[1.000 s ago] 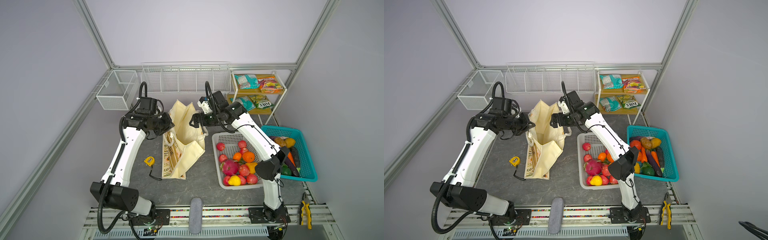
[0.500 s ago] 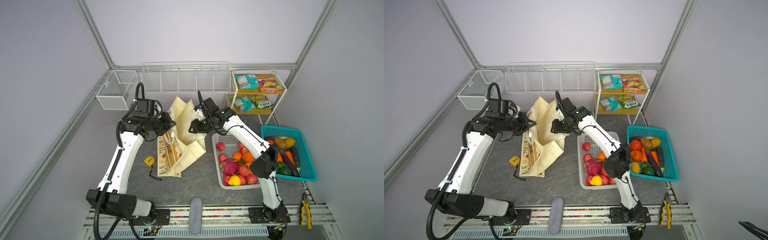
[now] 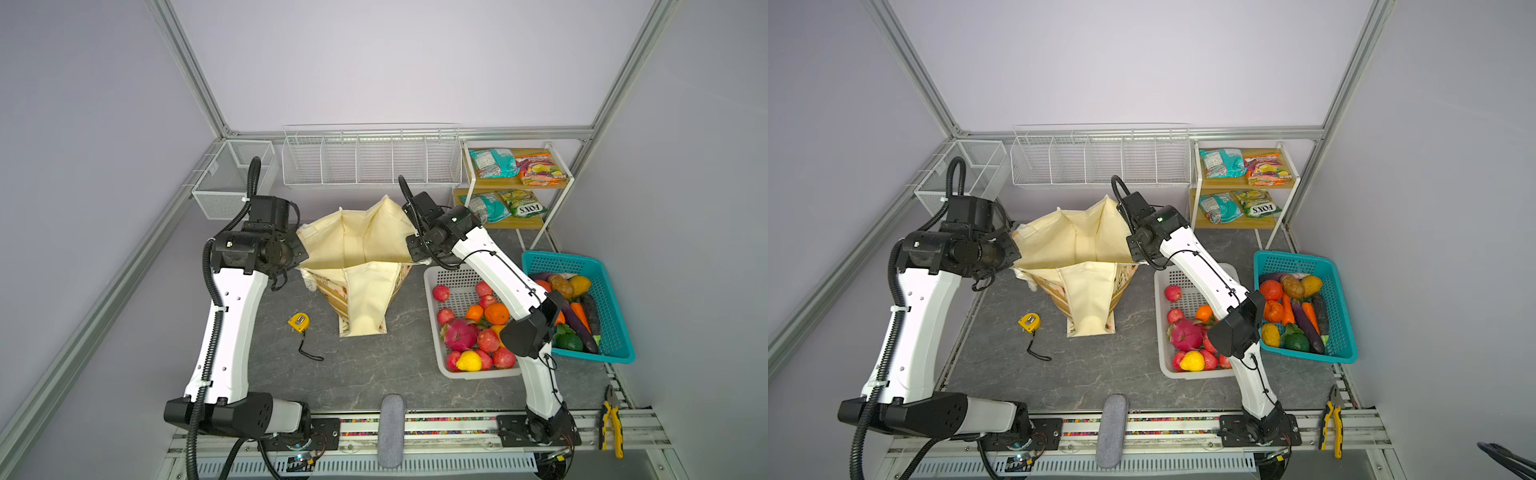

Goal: Place the food into the grocery bag and tie it

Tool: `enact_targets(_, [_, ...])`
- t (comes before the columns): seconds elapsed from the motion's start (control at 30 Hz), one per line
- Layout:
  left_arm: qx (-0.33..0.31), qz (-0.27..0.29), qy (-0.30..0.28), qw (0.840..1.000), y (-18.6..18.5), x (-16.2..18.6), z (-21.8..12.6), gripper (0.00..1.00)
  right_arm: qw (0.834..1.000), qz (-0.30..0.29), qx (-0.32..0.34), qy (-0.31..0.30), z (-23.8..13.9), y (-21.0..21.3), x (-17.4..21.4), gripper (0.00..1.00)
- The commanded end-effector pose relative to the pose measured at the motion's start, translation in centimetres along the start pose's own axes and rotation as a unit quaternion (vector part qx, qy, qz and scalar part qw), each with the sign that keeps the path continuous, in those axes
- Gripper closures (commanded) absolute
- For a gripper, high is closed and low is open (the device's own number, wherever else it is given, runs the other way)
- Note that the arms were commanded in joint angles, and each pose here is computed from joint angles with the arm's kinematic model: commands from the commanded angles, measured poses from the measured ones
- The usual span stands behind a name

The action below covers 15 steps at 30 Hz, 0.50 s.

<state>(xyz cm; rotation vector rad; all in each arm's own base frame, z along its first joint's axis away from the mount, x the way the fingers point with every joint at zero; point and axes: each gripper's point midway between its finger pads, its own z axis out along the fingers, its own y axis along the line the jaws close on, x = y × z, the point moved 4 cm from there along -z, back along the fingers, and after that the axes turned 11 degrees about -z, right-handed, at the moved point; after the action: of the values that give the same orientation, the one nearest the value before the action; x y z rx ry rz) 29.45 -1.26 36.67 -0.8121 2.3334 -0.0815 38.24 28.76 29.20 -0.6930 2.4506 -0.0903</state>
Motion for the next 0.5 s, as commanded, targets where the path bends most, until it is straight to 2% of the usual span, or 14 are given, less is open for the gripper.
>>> enact_targets(0.0, [-0.174,0.064,-0.100,0.978,5.5,-2.5,-2.4,1.00,0.986,-0.046,0.155,0.035,-2.1,-5.4,1.8,0.93])
enact_targets(0.17, [-0.280,0.112,-0.138,0.943,7.9,-3.4,-2.9,1.00,0.976,-0.047,0.207,0.050,-2.5,-8.4,2.4,0.93])
enact_targets(0.27, [-0.298,0.123,-0.144,0.936,8.2,-3.5,-3.0,1.00,0.976,-0.036,0.208,0.058,-2.5,-9.6,2.9,0.93])
enact_targets(0.3, [-0.293,0.124,-0.139,0.938,8.1,-3.4,-2.9,1.00,0.977,-0.034,0.202,0.060,-2.4,-9.5,2.9,0.93])
enact_targets(0.37, [-0.248,0.120,-0.115,0.954,7.1,-2.8,-2.0,1.00,0.982,-0.030,0.175,0.059,-2.2,-8.8,3.0,0.93])
enact_targets(0.47, [-0.131,0.103,-0.051,0.985,4.2,-1.0,-0.3,1.00,0.993,-0.030,0.103,0.055,-1.8,-6.2,2.8,0.93])
